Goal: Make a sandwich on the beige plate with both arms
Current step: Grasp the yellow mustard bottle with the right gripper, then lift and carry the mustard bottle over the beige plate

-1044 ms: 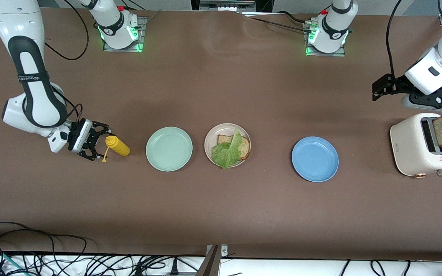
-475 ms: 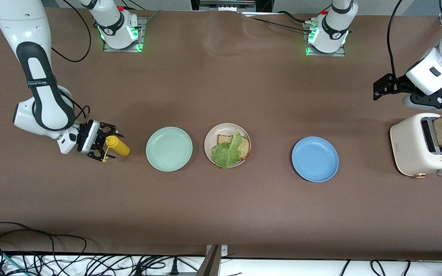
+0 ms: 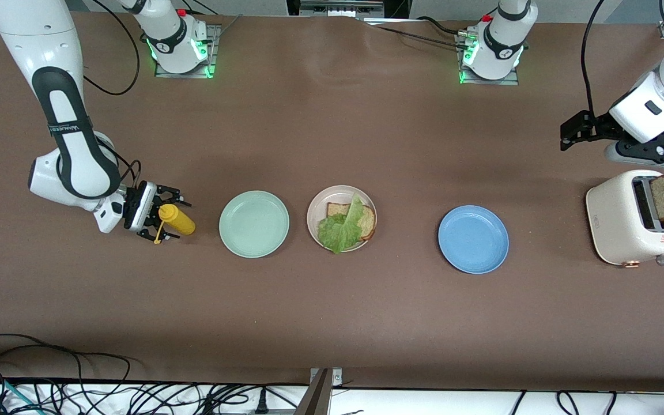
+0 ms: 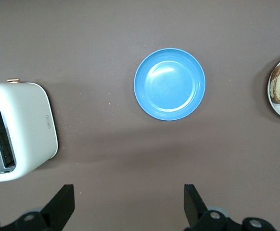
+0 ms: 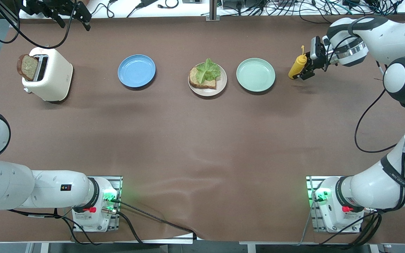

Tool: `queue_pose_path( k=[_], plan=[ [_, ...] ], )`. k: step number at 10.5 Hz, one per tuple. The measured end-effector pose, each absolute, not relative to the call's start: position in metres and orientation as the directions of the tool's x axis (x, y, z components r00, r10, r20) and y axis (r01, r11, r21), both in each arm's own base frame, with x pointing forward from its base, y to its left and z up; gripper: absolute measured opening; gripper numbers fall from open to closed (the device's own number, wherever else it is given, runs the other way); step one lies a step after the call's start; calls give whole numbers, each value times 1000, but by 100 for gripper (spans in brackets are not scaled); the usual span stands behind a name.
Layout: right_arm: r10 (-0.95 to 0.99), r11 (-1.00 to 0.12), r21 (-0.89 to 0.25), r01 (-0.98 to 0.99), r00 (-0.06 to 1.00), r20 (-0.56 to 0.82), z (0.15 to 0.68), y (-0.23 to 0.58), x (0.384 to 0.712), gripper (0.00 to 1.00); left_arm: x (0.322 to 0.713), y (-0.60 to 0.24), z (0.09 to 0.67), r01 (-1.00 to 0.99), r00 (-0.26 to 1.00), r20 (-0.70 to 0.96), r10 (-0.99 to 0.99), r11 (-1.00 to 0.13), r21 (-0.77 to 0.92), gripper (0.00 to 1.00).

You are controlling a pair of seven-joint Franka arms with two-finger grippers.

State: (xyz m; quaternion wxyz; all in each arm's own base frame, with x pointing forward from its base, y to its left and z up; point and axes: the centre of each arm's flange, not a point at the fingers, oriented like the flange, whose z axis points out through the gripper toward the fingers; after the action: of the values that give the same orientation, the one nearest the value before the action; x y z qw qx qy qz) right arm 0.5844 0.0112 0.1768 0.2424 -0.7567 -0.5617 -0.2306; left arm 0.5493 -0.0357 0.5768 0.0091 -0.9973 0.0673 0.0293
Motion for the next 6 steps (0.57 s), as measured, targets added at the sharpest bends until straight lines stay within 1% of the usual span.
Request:
queue_pose_path(
  k=[3, 4, 6],
  plan=[
    [745, -252, -92, 963, 253, 617, 178, 16, 588, 51, 549, -36, 577, -135, 989, -60, -134, -991, -14, 100],
    [747, -249, -91, 964, 251, 616, 178, 20, 589, 41, 549, -36, 577, -135, 989, -60, -134, -991, -14, 100],
    [748, -257, -86, 963, 255, 614, 182, 32, 594, 35, 549, -36, 577, -135, 989, -60, -134, -991, -14, 100]
  ],
)
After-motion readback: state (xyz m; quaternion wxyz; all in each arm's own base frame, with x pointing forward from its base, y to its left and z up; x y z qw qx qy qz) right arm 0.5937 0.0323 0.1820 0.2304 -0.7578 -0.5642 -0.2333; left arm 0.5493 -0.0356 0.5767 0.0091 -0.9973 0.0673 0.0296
